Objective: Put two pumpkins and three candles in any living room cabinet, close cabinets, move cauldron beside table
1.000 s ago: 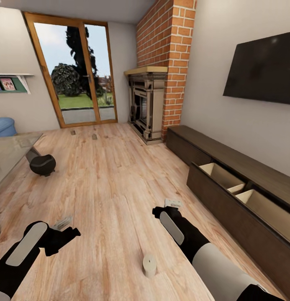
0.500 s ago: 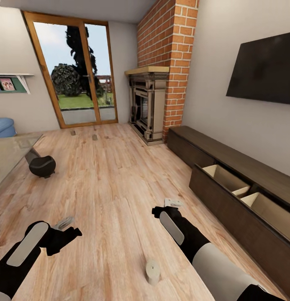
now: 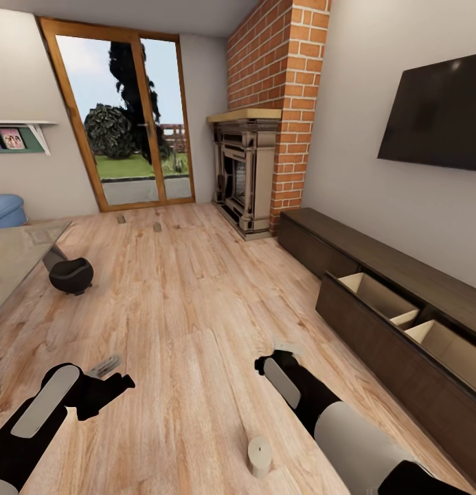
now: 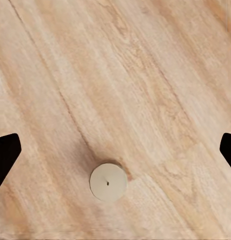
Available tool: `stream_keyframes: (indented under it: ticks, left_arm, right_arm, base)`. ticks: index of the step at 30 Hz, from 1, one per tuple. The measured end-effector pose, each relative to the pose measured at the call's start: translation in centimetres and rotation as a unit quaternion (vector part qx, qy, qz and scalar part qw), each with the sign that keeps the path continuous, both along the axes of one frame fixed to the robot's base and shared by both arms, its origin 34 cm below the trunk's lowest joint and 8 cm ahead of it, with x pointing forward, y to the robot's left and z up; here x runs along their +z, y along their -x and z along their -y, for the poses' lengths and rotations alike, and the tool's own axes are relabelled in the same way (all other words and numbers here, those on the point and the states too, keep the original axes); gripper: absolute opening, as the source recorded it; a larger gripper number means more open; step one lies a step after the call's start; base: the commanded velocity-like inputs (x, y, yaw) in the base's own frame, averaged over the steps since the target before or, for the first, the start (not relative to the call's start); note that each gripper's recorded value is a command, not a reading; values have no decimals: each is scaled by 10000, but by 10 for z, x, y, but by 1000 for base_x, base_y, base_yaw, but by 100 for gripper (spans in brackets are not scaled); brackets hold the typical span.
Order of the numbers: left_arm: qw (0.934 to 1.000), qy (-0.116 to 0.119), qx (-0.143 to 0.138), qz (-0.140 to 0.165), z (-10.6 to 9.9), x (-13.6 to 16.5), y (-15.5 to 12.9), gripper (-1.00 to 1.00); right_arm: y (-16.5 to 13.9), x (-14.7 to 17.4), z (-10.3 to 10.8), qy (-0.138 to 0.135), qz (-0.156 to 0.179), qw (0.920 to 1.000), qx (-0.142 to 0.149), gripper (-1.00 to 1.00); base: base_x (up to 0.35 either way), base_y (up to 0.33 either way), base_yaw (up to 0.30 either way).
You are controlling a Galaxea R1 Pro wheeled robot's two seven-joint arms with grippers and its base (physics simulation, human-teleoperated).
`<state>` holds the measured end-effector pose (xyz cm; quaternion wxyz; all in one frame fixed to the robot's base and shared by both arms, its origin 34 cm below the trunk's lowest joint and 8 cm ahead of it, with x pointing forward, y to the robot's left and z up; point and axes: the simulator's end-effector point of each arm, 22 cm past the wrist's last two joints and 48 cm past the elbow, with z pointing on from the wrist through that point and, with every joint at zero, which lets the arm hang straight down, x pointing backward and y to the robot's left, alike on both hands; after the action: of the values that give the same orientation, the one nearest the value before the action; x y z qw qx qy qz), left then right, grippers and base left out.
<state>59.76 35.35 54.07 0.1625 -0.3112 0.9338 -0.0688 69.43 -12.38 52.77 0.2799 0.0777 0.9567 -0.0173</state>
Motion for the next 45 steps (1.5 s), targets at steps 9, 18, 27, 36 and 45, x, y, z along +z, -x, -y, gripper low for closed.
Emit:
stream_keyframes:
  ticks: [9, 18, 27, 36, 45]
  left_arm:
    - [9989, 5, -181, 430, 12, 23, -16, 100]
    - [9985, -16, -207, 508, 11, 10, -14, 100]
    - [9980, 21, -284, 570, 20, -6, -12, 100]
    - [9978, 4, -369, 549, 25, -27, -6, 100]
    - [9973, 1, -447, 576, 30, -45, -2, 100]
  right_arm:
    - [6, -22, 22, 268, -439, 9987, -55, 100]
    - [6, -40, 3, -88, -375, 9991, 165, 100]
    - [-3, -49, -20, -625, -86, 9973, 365, 100]
    - [2, -68, -29, -746, -73, 9960, 488, 100]
    - [5, -87, -28, -723, -35, 9961, 508, 100]
  base:
    - [0, 0, 0]
    - [0, 0, 0]
    - [0, 0, 0]
    - [0, 0, 0]
    - [0, 0, 0]
